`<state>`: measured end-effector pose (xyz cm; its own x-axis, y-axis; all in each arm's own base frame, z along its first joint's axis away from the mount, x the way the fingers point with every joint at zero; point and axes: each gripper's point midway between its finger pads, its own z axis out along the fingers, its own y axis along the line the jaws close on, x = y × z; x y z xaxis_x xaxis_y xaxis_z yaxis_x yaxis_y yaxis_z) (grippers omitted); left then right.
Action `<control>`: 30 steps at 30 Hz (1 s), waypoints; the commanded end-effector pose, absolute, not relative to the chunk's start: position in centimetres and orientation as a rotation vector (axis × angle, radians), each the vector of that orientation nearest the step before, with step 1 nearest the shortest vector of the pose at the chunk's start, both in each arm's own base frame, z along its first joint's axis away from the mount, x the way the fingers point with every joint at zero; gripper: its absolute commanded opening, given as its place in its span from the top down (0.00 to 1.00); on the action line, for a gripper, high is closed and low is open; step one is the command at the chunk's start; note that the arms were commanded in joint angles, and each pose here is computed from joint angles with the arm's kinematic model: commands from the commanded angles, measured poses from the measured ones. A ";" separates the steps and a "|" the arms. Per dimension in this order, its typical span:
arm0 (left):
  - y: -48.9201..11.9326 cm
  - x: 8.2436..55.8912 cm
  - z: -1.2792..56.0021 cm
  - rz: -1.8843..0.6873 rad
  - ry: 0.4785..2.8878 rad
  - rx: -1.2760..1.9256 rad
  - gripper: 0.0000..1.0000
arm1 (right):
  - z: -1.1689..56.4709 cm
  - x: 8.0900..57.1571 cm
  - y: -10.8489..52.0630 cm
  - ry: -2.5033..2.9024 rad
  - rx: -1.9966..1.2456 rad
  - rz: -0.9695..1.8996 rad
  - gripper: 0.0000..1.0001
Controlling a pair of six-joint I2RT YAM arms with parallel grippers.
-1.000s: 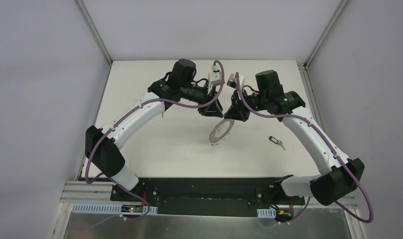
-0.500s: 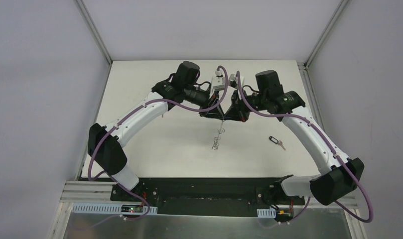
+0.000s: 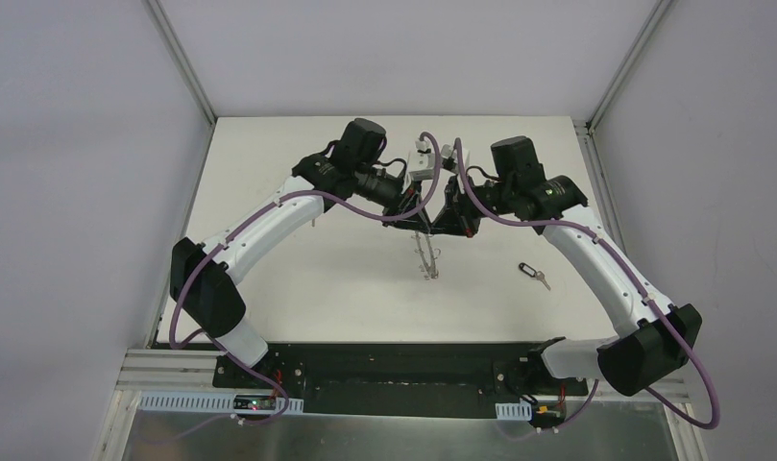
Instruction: Put the keys on the keyring
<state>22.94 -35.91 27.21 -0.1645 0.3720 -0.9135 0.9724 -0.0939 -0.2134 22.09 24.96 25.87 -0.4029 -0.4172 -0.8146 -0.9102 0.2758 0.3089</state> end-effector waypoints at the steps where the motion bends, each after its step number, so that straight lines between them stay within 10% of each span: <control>1: -35.6 21.5 27.5 -1.293 1.535 1.556 0.96 | 27.9 22.4 25.4 1.863 -1.193 1.072 1.00; 30: -36.3 21.7 28.0 -1.347 1.548 1.545 0.91 | 27.5 22.5 25.3 1.870 -1.189 1.088 1.00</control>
